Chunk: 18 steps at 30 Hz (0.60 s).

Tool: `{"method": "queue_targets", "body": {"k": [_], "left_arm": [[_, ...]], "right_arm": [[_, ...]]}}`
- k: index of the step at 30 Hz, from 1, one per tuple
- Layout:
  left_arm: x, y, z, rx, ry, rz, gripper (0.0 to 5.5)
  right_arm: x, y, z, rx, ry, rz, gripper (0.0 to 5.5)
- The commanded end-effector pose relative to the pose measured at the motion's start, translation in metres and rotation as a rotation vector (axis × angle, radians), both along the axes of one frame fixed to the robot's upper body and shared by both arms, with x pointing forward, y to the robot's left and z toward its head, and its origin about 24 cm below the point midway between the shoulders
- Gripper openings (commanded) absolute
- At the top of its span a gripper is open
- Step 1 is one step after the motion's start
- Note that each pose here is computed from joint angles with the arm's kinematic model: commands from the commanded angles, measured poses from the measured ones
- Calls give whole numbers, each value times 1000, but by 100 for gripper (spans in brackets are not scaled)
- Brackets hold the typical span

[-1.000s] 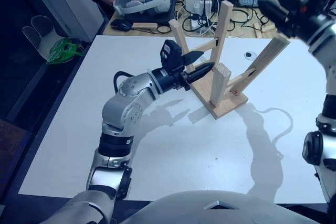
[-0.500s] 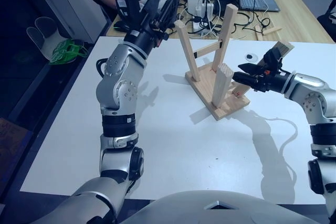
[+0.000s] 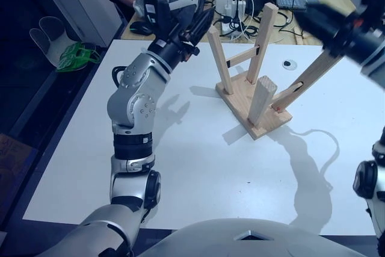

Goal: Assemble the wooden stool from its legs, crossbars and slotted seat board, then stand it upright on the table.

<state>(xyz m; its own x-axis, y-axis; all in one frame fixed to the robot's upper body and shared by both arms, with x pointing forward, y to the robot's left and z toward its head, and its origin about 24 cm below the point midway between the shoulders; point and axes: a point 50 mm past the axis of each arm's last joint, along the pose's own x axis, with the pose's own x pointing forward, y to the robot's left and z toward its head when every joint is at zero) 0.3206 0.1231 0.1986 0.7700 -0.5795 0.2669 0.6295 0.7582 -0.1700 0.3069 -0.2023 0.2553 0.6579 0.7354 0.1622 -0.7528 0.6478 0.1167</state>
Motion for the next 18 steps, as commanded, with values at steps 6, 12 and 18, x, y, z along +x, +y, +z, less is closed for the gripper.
{"method": "queue_targets", "body": {"k": [6,12,18], "left_arm": [[3,5,3,-19,23,42,262],[5,9,-4,-33,54,59,262],[11,20,-11,-178,130,126,262]], "right_arm": [[-38,-18,-255,-268,791,-136,327],[-1,-22,-204,-188,513,-189,327],[12,-30,-89,-75,119,-247,327]]}}
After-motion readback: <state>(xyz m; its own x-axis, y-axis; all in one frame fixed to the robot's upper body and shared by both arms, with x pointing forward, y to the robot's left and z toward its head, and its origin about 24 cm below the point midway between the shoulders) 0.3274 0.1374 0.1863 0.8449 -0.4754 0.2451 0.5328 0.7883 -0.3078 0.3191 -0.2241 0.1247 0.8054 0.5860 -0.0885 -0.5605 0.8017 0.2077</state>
